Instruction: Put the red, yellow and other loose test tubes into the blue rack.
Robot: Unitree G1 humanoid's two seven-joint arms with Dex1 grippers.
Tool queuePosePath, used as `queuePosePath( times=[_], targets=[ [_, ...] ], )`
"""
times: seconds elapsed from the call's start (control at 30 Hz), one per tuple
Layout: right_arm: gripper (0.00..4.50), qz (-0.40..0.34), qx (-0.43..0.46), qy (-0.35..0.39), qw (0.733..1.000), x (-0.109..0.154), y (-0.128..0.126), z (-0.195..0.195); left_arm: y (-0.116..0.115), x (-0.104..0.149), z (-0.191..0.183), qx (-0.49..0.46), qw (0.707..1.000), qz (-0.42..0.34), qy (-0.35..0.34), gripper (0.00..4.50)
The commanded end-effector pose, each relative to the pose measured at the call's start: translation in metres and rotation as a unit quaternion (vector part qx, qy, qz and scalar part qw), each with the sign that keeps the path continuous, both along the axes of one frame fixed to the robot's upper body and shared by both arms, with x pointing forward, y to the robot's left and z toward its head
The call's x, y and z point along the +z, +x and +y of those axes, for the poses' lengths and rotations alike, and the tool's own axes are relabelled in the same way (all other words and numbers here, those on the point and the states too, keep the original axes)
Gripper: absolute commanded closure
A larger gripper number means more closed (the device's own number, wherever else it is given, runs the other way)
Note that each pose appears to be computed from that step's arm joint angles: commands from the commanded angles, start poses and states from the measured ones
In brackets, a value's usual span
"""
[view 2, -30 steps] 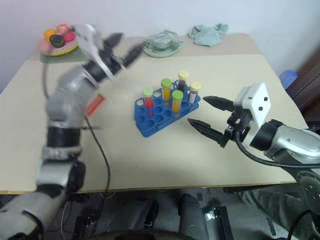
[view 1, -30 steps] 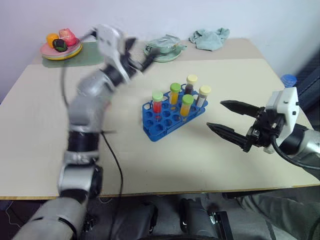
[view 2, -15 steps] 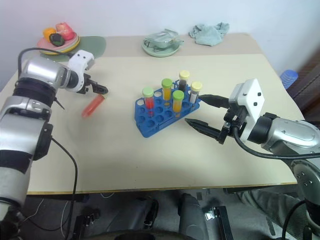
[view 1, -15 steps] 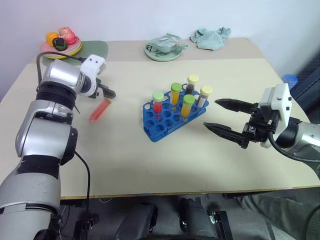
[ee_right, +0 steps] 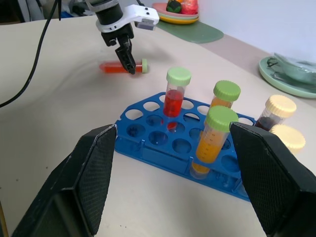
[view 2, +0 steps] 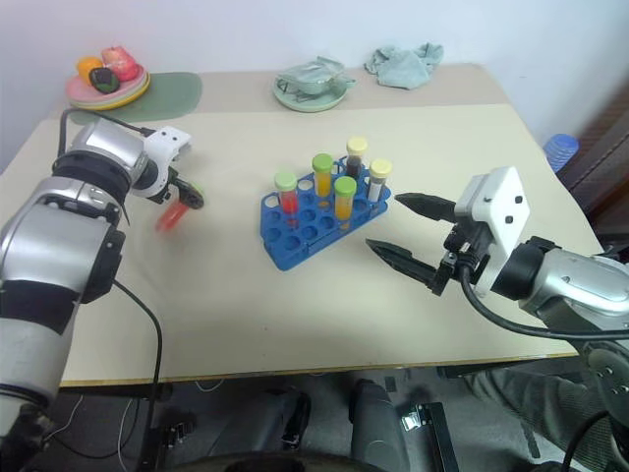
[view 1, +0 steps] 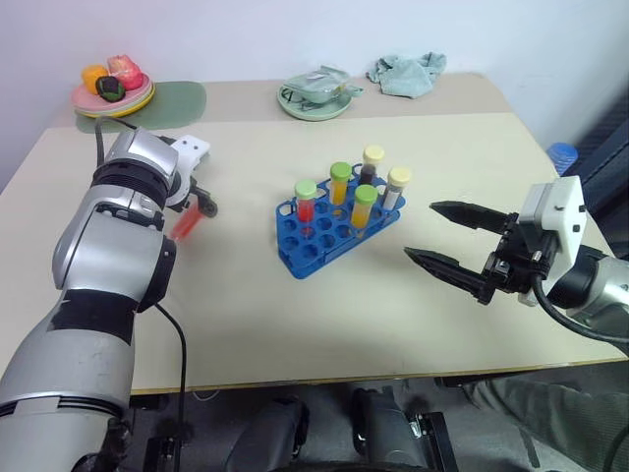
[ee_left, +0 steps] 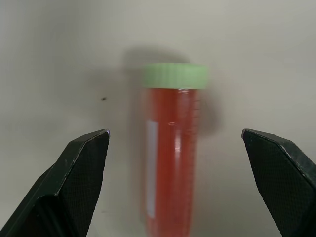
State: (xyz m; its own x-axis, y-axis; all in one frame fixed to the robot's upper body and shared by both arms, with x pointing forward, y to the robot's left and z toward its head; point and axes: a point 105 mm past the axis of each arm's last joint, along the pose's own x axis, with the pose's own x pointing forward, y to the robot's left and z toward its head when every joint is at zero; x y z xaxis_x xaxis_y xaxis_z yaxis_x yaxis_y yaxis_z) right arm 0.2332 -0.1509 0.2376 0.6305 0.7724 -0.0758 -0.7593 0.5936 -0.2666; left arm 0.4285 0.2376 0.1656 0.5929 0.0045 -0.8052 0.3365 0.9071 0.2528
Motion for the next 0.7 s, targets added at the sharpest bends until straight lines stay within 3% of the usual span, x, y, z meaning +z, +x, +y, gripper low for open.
queuePosePath(
  times=[0.03,0.13,0.3,0.47,0.53,0.63,0.7],
  targets=[
    [0.77,-0.022,-0.003,0.006,1.0,0.009,-0.004,0.0,0.002,-0.002,0.005,0.01,1.0,-0.013,0.009,0.1],
    [0.77,-0.022,-0.004,0.008,1.0,0.009,-0.004,0.001,0.003,-0.01,0.003,0.013,1.0,-0.013,0.007,1.0],
    [0.77,-0.02,-0.001,0.006,1.0,0.01,-0.003,0.001,0.001,-0.025,-0.001,0.022,1.0,-0.005,-0.007,3.53],
    [0.77,-0.018,0.0,0.004,1.0,0.011,-0.003,-0.001,0.0,-0.019,0.0,0.023,0.999,-0.007,-0.038,3.53],
    [0.77,-0.018,-0.001,0.002,1.0,0.011,-0.003,-0.002,0.001,-0.001,-0.011,-0.011,0.994,-0.018,-0.108,3.53],
    [0.77,-0.018,-0.003,0.005,1.0,0.01,-0.002,-0.003,0.007,0.049,-0.041,-0.166,0.948,-0.139,-0.231,3.53],
    [0.77,-0.018,-0.003,0.007,1.0,0.01,-0.001,-0.003,-0.008,0.063,-0.046,-0.268,0.911,-0.242,-0.2,3.53]
  ],
)
